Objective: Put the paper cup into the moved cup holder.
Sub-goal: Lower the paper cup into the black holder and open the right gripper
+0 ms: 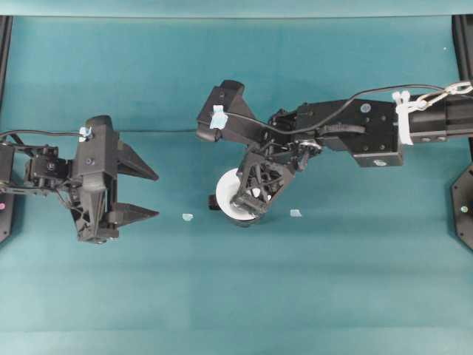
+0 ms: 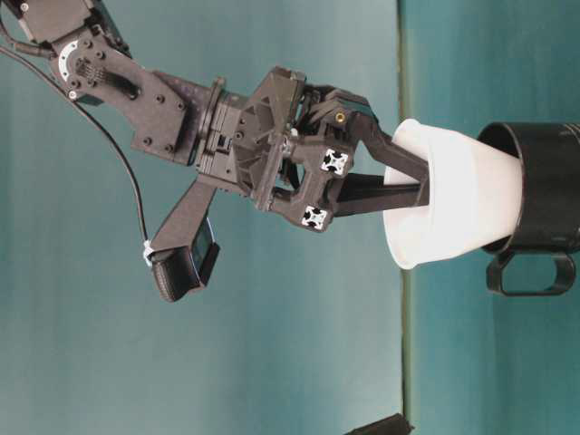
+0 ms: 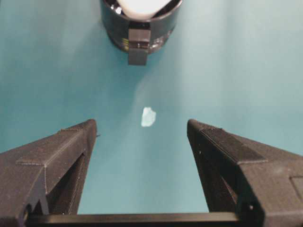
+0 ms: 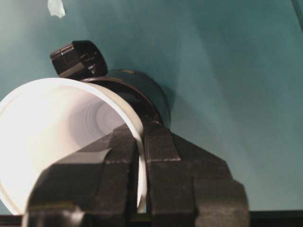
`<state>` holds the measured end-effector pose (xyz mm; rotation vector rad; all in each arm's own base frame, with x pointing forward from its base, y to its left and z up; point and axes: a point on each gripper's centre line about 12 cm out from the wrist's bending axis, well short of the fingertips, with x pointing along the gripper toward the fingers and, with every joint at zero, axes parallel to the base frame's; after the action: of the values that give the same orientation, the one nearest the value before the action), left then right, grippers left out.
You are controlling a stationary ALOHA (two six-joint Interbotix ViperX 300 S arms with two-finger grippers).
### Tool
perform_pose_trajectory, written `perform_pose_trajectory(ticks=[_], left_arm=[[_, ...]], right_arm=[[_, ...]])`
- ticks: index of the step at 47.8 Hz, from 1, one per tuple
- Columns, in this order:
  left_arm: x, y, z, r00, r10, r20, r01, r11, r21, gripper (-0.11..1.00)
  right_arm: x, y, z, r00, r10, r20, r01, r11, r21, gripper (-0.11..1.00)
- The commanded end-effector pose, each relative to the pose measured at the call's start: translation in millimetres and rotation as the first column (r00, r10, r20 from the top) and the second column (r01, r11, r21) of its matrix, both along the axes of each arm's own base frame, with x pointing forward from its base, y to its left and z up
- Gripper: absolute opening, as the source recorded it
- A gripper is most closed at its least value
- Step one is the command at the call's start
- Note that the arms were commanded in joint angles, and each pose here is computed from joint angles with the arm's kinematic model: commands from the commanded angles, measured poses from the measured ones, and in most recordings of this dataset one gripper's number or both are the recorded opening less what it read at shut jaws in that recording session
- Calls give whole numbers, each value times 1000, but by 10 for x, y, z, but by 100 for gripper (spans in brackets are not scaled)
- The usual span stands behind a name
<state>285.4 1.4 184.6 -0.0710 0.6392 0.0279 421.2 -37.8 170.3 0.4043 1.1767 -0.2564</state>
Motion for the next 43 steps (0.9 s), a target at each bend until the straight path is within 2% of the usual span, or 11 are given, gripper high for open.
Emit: perform_pose_trajectory(ticks=[1,8,18,22,25,43], left_arm=[[33,5,52,1000,1,20,-1,1000,0,77],[35,9,56,1000,3,20,-3,1000,0,77],[37,5,58,1000,1,21,-1,1000,0,77],[37,5,58,1000,2,21,-2,1000,-1,77],[36,9,58,1000,4,21,-4,1000,-1,77],[36,9,58,1000,3,21,-3,1000,0,77]], right_arm=[[12,17,55,1000,16,17,-16,1000,-8,12],[11,17,51,1000,16,18,-16,1000,-8,29],[4,17,52,1000,16,21,-16,1000,-9,77],[-10,18,53,1000,14,23,-14,1000,-8,90],[-19,19,49,1000,14,26,-14,1000,-9,94],[-59,34,60,999,15,44,-15,1000,-12,93]])
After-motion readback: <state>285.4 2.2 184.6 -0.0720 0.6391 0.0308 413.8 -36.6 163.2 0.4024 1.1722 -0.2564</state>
